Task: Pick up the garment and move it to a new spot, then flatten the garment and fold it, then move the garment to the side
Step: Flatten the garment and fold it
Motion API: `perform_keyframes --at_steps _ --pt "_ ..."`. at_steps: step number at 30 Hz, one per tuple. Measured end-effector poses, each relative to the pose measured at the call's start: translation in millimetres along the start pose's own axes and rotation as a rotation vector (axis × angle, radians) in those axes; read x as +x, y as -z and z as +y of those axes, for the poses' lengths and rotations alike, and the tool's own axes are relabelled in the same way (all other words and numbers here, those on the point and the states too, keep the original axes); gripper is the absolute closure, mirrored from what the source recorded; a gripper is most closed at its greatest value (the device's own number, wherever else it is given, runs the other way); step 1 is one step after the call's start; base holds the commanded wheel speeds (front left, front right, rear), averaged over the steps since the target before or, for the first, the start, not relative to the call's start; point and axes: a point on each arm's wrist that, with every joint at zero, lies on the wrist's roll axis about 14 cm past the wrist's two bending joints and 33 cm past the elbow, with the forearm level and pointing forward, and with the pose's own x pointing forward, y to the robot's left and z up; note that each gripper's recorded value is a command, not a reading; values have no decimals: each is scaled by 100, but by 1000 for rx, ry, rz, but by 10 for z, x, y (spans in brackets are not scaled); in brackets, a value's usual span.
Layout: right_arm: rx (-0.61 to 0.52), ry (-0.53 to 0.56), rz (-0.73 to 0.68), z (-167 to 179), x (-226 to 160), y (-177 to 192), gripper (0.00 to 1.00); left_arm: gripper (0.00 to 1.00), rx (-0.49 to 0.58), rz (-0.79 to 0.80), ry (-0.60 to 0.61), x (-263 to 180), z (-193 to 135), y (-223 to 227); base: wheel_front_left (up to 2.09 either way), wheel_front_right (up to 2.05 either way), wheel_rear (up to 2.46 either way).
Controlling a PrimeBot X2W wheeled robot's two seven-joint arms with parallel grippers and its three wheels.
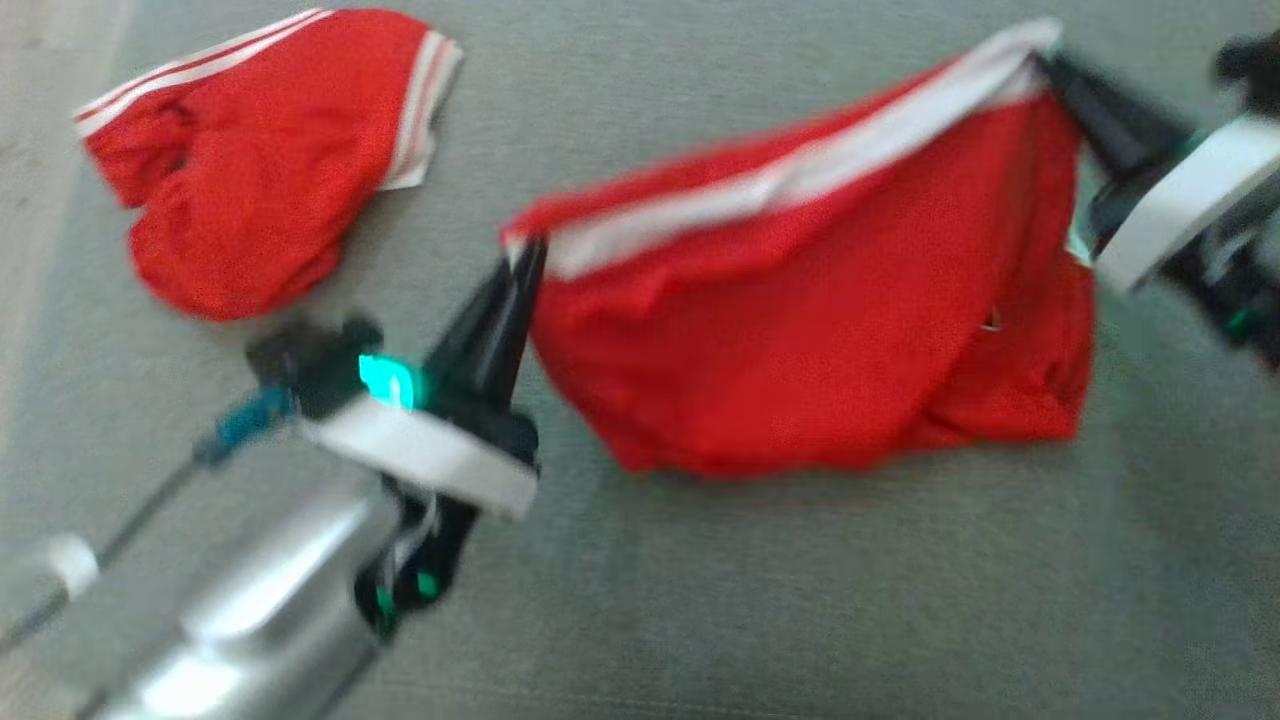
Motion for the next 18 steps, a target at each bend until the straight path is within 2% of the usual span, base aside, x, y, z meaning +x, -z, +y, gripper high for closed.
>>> perform_keyframes --at_steps 7,11,15,17,18 --pt "-125 255 -163 -968 -547 -836 100 100 210 -37 255 848 -433 -518 0 0 0" --pt "-221 432 -283 -1485 -1077 -1482 100 100 311 -144 402 1384 -912 -959 0 0 0" --pt "-321 574 -430 -1770 -1662 -2169 100 100 432 -327 559 1729 -1577 -1462 0 0 0" --pt "-350 612 -470 -1811 -1869 -2321 100 100 450 -384 606 1815 -1794 -1594 0 0 0" --pt "-350 612 -470 -1811 -1869 -2321 100 100 450 -384 606 1815 -1794 -1594 0 0 0"
